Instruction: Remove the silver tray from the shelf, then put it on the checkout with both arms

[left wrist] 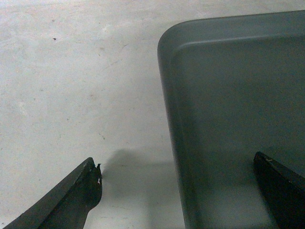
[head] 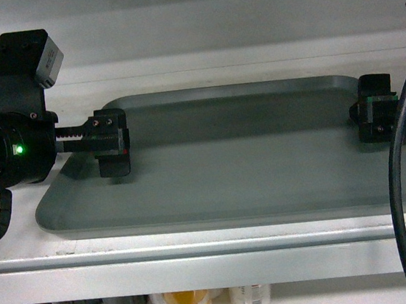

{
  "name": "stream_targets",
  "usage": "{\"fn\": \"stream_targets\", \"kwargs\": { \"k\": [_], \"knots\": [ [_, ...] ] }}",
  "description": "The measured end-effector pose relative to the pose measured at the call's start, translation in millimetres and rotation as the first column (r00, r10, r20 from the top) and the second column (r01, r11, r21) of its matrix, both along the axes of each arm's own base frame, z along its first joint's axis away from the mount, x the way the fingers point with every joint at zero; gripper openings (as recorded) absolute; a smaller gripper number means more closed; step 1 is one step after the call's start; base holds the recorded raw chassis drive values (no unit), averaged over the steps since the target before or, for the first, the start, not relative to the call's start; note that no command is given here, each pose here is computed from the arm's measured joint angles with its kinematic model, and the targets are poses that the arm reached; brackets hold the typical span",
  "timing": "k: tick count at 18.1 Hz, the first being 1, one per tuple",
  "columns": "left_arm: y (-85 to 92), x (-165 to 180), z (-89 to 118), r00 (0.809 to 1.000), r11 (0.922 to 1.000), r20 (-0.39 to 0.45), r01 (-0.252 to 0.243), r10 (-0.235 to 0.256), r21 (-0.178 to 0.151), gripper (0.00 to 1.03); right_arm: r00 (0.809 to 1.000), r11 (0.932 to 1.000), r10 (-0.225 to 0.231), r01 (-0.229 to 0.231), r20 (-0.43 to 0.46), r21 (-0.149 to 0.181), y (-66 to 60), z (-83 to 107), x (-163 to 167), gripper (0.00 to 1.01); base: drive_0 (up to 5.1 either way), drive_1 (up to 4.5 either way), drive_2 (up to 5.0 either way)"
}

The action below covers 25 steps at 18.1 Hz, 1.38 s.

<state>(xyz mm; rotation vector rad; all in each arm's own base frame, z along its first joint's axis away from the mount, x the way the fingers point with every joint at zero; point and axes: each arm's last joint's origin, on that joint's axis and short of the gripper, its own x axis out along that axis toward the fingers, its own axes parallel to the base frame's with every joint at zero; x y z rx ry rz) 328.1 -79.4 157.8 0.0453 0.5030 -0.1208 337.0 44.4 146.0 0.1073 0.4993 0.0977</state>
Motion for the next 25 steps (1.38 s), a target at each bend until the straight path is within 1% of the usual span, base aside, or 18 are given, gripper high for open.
{"fn": "stream_targets", "kwargs": {
  "k": [2, 3, 4, 5, 7, 8, 10, 11, 12, 13, 14, 15, 18, 20, 23, 25],
  "knots": [
    [-0.1, 0.0, 0.0, 1.000, 1.0000, 0.000, 0.002, -0.002, -0.001, 0.98, 1.000, 1.0000, 0.000, 0.000, 0.000, 0.000, 0.2, -0.1, 0.5, 0.97, 0.0, 0.00, 0.0],
    [-0.1, -0.1, -0.1, 1.000, 1.0000, -0.001, 0.004, -0.004, -0.001, 0.97, 1.000, 1.0000, -0.003, 0.003, 0.001, -0.002, 0.2, 0.0, 0.6, 0.90, 0.0, 0.00, 0.0],
    [-0.1, 0.0, 0.0, 1.000, 1.0000, 0.000, 0.003, -0.003, -0.001, 0.88, 1.000, 1.0000, -0.005, 0.005, 0.001, -0.003, 0.3, -0.1, 0.6, 0.81, 0.0, 0.00, 0.0],
    [-0.4, 0.0, 0.2, 1.000, 1.0000, 0.002, 0.004, -0.004, -0.003, 0.78, 1.000, 0.9999, -0.010, 0.010, -0.001, -0.001, 0.0, -0.6, 0.9, 0.70, 0.0, 0.00, 0.0],
    [-2.3, -0.4, 0.2, 1.000, 1.0000, 0.001, 0.008, -0.008, -0.005, 0.59, 1.000, 0.9997, -0.024, 0.024, 0.001, -0.004, -0.3, -0.1, 1.7, 0.52, 0.0, 0.00, 0.0],
    [-2.7, -0.6, 0.1, 1.000, 0.9999, 0.000, 0.008, -0.008, -0.007, 0.50, 1.000, 0.9998, -0.022, 0.022, 0.001, -0.002, -0.3, -0.1, 1.7, 0.43, 0.0, 0.00, 0.0],
    [-4.2, -1.0, 0.1, 1.000, 1.0000, 0.001, 0.008, -0.008, -0.005, 0.30, 1.000, 0.9999, 0.005, -0.005, 0.005, 0.012, 6.5, 0.5, 1.1, 0.23, 0.0, 0.00, 0.0],
    [-4.3, -1.0, 0.1, 1.000, 1.0000, 0.000, 0.008, -0.008, -0.005, 0.21, 1.000, 0.9999, 0.008, -0.008, 0.009, 0.012, 7.8, 0.8, 1.1, 0.14, 0.0, 0.00, 0.0],
    [-3.6, -0.8, 0.1, 1.000, 0.9999, 0.000, -0.004, 0.004, -0.010, 0.09, 1.000, 0.9995, 0.005, -0.006, 0.013, 0.032, 9.3, 1.4, 1.1, 0.03, 0.0, 0.00, 0.0],
    [-3.5, -0.7, 0.2, 1.000, 0.9987, -0.003, -0.023, 0.023, -0.044, 0.03, 1.000, 0.9980, -0.011, 0.010, 0.009, 0.063, 9.2, 1.4, 1.1, 0.03, 0.0, 0.00, 0.0],
    [-3.5, -0.7, 0.2, 1.000, 0.9978, -0.006, -0.030, 0.030, -0.059, 0.03, 1.000, 0.9975, -0.015, 0.014, 0.008, 0.070, 9.1, 1.3, 1.0, 0.03, 0.0, 0.00, 0.0],
    [-3.6, -0.8, 0.2, 0.999, 0.9973, -0.007, -0.033, 0.033, -0.065, 0.03, 1.000, 0.9974, -0.015, 0.014, 0.010, 0.070, 9.1, 1.3, 1.0, 0.03, 0.0, 0.00, 0.0],
    [-5.1, -0.9, 0.5, 0.999, 0.9973, -0.008, -0.031, 0.031, -0.067, 0.03, 1.000, 0.9974, -0.016, 0.015, 0.014, 0.070, 8.8, 1.3, 0.4, 0.03, 0.0, 0.00, 0.0],
    [-7.1, -1.8, 0.9, 1.000, 0.9976, -0.009, -0.030, 0.030, -0.062, 0.03, 1.000, 0.9980, -0.018, 0.017, 0.021, 0.062, 8.3, 2.7, -2.5, 0.03, 0.0, 0.00, 0.0],
    [-9.8, -4.1, 3.9, 1.000, 0.9983, -0.009, -0.024, 0.024, -0.053, 0.03, 0.999, 0.9981, -0.023, 0.022, 0.027, 0.057, 7.4, 5.5, -7.0, 0.03, 0.0, 0.00, 0.0],
    [-11.4, -6.0, 7.9, 1.000, 0.9990, -0.001, -0.017, 0.017, -0.041, 0.03, 0.999, 0.9982, -0.028, 0.026, 0.035, 0.054, 6.7, 10.0, -10.1, 0.03, 0.0, 0.00, 0.0]
  ]
}}
